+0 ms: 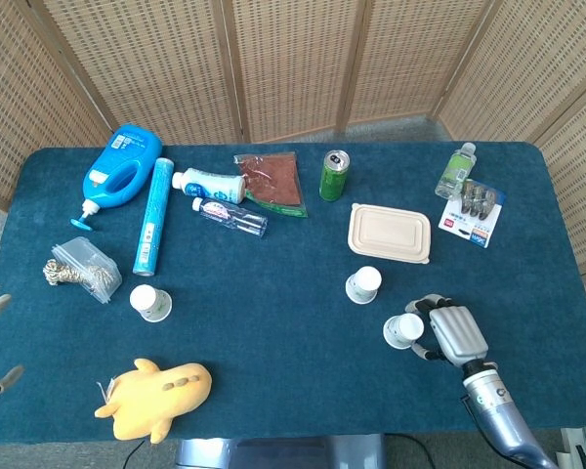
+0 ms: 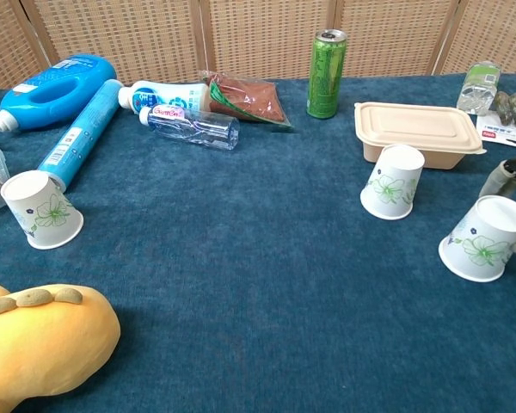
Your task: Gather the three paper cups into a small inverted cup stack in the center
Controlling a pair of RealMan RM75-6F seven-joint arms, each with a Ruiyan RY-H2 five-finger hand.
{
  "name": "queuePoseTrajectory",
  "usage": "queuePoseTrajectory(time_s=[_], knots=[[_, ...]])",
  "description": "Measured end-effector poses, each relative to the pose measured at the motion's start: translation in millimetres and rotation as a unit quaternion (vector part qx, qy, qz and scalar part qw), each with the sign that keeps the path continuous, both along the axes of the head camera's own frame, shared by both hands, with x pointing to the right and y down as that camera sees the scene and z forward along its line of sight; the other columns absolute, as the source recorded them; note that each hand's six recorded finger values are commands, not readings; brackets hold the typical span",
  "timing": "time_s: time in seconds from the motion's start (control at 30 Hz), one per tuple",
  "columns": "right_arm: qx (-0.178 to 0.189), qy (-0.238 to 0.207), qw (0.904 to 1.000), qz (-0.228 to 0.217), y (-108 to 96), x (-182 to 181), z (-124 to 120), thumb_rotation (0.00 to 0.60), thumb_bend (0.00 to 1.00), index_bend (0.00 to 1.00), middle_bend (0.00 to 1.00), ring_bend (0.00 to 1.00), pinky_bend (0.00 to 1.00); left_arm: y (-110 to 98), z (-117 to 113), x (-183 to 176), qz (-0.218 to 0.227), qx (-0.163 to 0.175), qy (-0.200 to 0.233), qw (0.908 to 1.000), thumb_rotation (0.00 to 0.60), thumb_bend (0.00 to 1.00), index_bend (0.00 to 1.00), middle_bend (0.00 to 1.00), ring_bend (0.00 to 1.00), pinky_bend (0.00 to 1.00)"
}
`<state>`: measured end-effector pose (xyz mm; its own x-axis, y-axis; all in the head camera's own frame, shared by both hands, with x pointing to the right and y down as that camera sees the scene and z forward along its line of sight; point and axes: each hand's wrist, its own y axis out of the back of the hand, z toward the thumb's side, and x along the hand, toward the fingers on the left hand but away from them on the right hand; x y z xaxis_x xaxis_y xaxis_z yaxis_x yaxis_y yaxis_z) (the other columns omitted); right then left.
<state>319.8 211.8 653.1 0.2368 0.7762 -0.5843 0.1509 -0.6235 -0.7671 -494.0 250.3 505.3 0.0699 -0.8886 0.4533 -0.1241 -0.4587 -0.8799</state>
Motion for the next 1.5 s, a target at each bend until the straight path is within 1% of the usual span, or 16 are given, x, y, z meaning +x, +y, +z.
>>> queuePoseTrajectory(time_s=[0.17, 0.37, 0.47, 0.77, 1.0, 1.17, 1.37, 1.5], knots=[[0.007, -0.006, 1.0000, 0.001, 0.5, -2.7, -2.2, 0.600, 0.35, 0.42, 0.48, 0.31, 0.37, 0.3, -0.1, 0.0, 0.000, 0.000, 0.000, 1.0000, 0.600, 0.26, 0.00, 0.00, 0.00, 0.00], [0.012, -0.023, 0.9997, 0.001, 0.6, -9.6, -9.5, 0.600, 0.37, 0.42, 0.48, 0.31, 0.37, 0.3, -0.1, -0.3, -0.001, 0.000, 0.000, 1.0000, 0.600, 0.26, 0.00, 0.00, 0.00, 0.00], [0.019, -0.038, 0.9991, -0.001, -1.1, -16.8, -18.1, 0.600, 0.37, 0.42, 0.48, 0.31, 0.37, 0.3, 0.4, -0.2, 0.000, -0.001, -0.001, 1.0000, 0.600, 0.26, 0.00, 0.00, 0.00, 0.00], [0.045, -0.101, 0.9937, -0.022, -15.7, -61.2, -57.9, 0.600, 0.37, 0.42, 0.48, 0.31, 0.37, 0.7, -0.6, 0.0, -0.001, 0.000, 0.002, 1.0000, 0.600, 0.26, 0.00, 0.00, 0.00, 0.00], [0.061, -0.113, 0.9894, -0.068, -29.6, -104.1, -76.8, 0.600, 0.37, 0.42, 0.48, 0.31, 0.37, 0.1, -0.3, -1.6, -0.003, -0.001, 0.002, 1.0000, 0.600, 0.26, 0.00, 0.00, 0.00, 0.00], [0.064, -0.106, 0.9872, -0.101, -36.3, -132.6, -76.7, 0.600, 0.37, 0.42, 0.48, 0.31, 0.37, -0.2, -1.0, -2.1, -0.003, -0.001, 0.004, 1.0000, 0.600, 0.26, 0.00, 0.00, 0.00, 0.00], [0.057, -0.086, 0.9846, -0.141, -38.1, -166.6, -64.6, 0.600, 0.37, 0.42, 0.48, 0.31, 0.37, -0.7, -2.6, -3.9, -0.007, 0.000, 0.008, 0.9999, 0.600, 0.26, 0.00, 0.00, 0.00, 0.00], [0.051, -0.069, 0.9827, -0.164, -38.4, -186.0, -51.7, 0.600, 0.37, 0.42, 0.48, 0.31, 0.37, -1.4, -4.1, -4.8, -0.009, 0.001, 0.010, 0.9999, 0.600, 0.26, 0.00, 0.00, 0.00, 0.00]])
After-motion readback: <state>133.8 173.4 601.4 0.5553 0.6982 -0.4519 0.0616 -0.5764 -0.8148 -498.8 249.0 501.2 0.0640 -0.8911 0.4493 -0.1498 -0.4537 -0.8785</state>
